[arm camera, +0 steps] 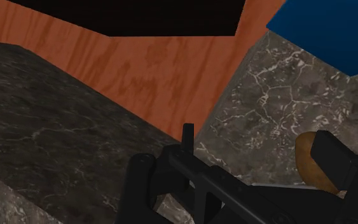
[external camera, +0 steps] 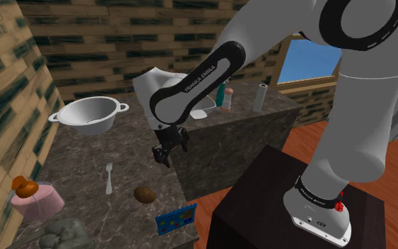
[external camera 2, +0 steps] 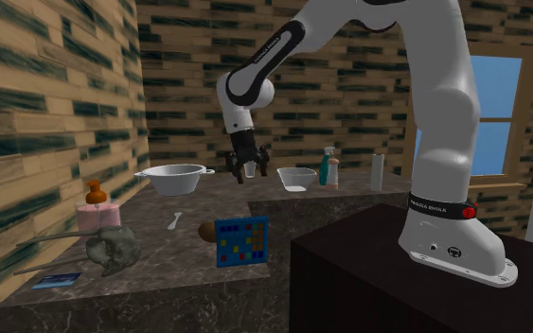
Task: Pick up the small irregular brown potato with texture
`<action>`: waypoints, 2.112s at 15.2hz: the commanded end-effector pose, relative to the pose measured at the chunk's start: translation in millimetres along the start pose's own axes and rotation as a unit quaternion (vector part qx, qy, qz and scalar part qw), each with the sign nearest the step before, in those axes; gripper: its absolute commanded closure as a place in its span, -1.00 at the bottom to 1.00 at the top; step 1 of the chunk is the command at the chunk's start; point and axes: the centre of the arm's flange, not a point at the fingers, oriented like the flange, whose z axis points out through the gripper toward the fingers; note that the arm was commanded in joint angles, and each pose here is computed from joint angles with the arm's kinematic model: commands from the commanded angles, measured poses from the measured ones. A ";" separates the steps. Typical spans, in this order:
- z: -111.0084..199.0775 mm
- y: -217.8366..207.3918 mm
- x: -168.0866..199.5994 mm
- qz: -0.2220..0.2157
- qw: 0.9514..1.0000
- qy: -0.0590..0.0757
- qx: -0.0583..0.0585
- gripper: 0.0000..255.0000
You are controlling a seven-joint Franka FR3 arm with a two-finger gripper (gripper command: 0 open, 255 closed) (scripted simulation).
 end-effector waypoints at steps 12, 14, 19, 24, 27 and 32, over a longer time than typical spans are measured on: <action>80.5 -124.7 92.4 -0.015 1.000 -0.001 -0.014 -1.00; 93.0 -144.2 106.1 -0.017 1.000 -0.002 -0.016 -1.00; 115.8 -150.8 114.0 -0.018 1.000 -0.002 -0.016 -1.00; 134.0 -153.2 118.5 -0.018 1.000 -0.002 -0.016 -1.00; 134.2 -153.5 118.7 -0.018 1.000 -0.002 -0.016 1.00; 134.3 -153.8 118.6 -0.018 1.000 -0.002 -0.016 1.00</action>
